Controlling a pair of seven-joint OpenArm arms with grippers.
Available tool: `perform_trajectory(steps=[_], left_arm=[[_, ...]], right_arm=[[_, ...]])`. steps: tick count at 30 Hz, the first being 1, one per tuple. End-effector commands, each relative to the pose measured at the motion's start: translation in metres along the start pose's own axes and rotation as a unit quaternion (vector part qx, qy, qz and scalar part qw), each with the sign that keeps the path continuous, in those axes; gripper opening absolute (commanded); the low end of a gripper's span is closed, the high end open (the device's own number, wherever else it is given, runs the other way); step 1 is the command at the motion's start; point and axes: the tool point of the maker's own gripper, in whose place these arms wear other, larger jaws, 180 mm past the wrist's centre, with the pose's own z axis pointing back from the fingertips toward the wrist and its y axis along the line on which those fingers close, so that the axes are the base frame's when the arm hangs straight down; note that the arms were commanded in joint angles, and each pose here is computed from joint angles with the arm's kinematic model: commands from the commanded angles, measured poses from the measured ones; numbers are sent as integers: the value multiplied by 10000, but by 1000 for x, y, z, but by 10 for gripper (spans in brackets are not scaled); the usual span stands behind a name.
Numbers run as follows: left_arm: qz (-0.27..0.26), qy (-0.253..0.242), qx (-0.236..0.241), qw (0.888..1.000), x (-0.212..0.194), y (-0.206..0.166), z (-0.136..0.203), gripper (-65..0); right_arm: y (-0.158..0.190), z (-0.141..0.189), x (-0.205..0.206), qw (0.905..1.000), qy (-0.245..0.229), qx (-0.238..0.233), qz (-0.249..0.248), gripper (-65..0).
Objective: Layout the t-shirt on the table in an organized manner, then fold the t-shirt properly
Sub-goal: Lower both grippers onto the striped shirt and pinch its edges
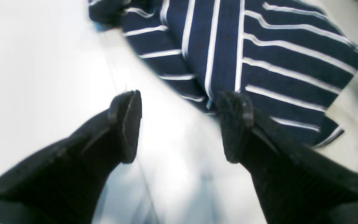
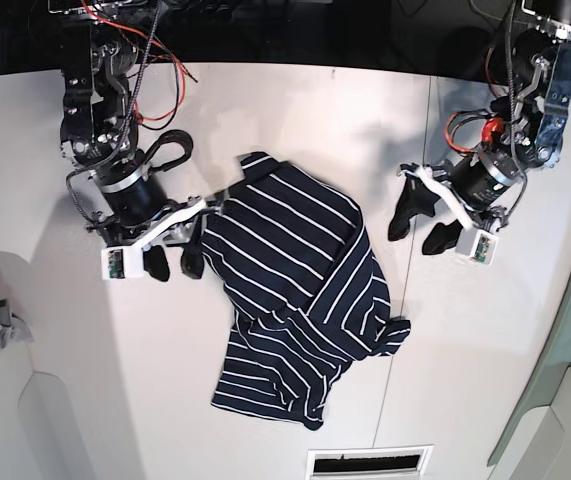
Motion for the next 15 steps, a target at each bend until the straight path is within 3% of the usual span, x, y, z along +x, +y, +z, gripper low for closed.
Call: perform_trajectory(steps=[1, 11, 13, 15], left_arm=[[25, -290, -67, 9996, 21, -1, -9, -237], [607, -62, -411, 9973, 9, -39, -79, -238], [679, -60, -412, 9968, 9, -41, -83, -241], [682, -57, -416, 9968, 9, -42, -84, -315]], right_arm=[[-4, -6, 23, 9994, -334, -18, -33, -372], [-18, -62, -27, 9972, 569, 171, -464, -372], [-10, -69, -31, 9951, 642, 439, -614, -372], [-1, -74, -27, 9929, 602, 724, -734, -372]])
